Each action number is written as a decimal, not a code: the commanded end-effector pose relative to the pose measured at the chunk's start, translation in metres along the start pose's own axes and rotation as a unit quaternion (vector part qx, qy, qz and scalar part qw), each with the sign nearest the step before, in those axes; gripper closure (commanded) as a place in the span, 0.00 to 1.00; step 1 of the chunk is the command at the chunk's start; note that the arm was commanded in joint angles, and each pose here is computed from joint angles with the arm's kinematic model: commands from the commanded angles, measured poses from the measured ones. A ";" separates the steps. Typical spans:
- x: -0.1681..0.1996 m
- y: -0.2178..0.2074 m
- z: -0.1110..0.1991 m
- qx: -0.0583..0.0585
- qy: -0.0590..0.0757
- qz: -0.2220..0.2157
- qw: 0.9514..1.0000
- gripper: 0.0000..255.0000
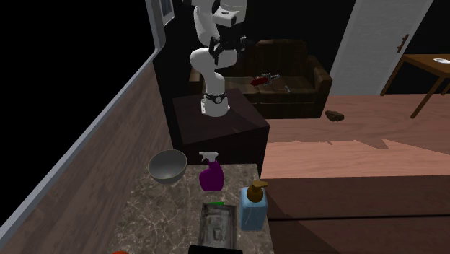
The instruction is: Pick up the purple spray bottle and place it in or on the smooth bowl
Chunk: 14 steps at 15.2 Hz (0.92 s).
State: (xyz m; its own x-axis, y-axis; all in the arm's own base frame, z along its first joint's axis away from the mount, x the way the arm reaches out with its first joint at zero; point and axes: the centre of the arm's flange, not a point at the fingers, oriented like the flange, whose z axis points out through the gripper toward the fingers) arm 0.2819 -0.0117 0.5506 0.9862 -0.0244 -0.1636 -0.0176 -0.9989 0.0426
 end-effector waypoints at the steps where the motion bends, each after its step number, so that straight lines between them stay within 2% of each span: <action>1: 0.000 0.000 0.000 0.000 0.000 0.000 1.000 0.00; 4: 0.018 0.024 0.024 -0.006 0.002 -0.061 0.998 0.00; 7: 0.038 0.046 0.047 -0.011 0.003 -0.121 0.993 0.00; 10: 0.062 0.066 0.070 -0.017 0.005 -0.181 0.983 0.00; 14: 0.096 0.087 0.101 -0.024 0.006 -0.260 0.965 0.00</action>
State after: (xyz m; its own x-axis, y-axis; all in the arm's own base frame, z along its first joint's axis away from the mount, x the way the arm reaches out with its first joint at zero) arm 0.3494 -0.0994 0.4484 0.8835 0.4387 -0.1641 0.4456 -0.8952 0.0062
